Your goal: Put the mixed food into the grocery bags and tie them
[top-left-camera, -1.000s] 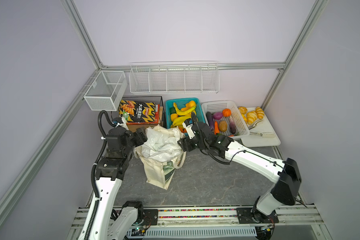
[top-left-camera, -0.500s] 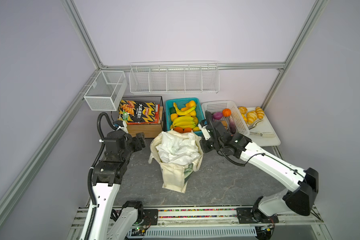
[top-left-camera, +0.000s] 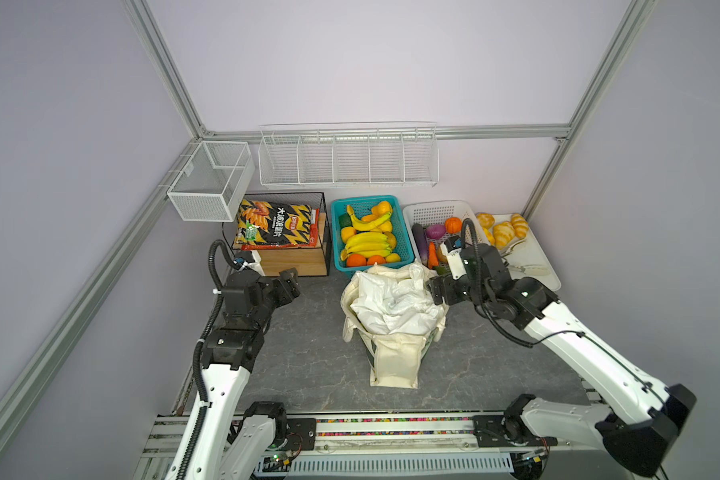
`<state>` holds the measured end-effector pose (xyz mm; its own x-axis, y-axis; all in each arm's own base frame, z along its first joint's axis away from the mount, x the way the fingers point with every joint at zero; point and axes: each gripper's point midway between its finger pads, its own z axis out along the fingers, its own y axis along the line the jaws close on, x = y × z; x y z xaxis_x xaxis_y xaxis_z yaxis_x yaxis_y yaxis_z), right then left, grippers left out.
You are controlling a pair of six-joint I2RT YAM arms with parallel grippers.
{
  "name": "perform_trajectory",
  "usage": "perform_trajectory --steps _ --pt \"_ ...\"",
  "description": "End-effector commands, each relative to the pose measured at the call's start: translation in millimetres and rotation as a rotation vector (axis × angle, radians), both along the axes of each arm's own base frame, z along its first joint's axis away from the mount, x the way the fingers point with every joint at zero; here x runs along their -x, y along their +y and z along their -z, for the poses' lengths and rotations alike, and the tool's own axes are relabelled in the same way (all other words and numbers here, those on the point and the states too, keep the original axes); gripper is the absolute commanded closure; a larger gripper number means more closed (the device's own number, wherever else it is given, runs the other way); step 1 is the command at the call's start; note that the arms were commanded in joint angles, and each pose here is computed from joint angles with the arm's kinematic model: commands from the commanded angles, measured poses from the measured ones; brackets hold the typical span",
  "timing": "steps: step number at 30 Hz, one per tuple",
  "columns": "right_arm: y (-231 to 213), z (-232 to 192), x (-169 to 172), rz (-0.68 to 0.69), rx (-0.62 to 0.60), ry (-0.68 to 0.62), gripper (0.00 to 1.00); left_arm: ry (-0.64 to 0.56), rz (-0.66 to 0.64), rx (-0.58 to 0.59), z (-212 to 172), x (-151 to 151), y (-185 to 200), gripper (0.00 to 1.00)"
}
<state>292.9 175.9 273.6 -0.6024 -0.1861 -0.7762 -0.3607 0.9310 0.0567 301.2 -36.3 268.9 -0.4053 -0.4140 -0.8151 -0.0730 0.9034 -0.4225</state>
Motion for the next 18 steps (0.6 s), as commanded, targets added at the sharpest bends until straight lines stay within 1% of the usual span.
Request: perform_trajectory --steps 1,2,4,6,8,9,11,13,14,16,18 --pt "-51.2 -22.6 -11.8 0.168 0.003 -0.147 0.11 -0.174 -0.144 0.056 -11.7 -14.7 20.9 0.17" --pt "-69.5 -22.1 -15.2 0.224 -0.003 -0.159 0.11 -0.205 -0.182 0.046 -7.3 -17.5 27.5 0.14" --pt "-107.8 -11.8 -22.9 0.357 0.000 -0.173 0.11 -0.232 -0.266 -0.010 1.0 -18.3 44.2 0.10" --pt "-144.2 8.5 -29.1 0.487 -0.015 -0.165 0.11 -0.217 -0.347 -0.120 15.7 -20.8 61.7 0.07" --pt "-173.1 34.3 -34.1 0.591 -0.005 -0.147 0.11 -0.199 -0.386 -0.237 29.8 -25.2 73.0 0.06" --pt "-183.3 53.4 -35.0 0.623 0.022 -0.137 0.11 -0.186 -0.390 -0.288 39.6 -29.2 76.2 0.05" --pt "-192.9 79.7 -40.9 0.642 0.089 -0.155 0.11 -0.142 -0.384 -0.333 60.1 -38.0 78.6 0.04" --pt "-194.5 107.7 -50.2 0.622 0.144 -0.168 0.11 -0.094 -0.339 -0.375 81.6 -49.7 74.6 0.04" --pt "-194.0 117.9 -55.0 0.609 0.162 -0.169 0.11 -0.089 -0.320 -0.394 89.0 -53.8 72.8 0.04" --pt "-189.8 141.2 -65.2 0.561 0.200 -0.161 0.11 -0.133 -0.297 -0.419 100.4 -59.7 69.5 0.03" --pt "-184.1 155.9 -75.7 0.527 0.196 -0.170 0.11 -0.202 -0.232 -0.450 108.1 -64.1 59.9 0.02"
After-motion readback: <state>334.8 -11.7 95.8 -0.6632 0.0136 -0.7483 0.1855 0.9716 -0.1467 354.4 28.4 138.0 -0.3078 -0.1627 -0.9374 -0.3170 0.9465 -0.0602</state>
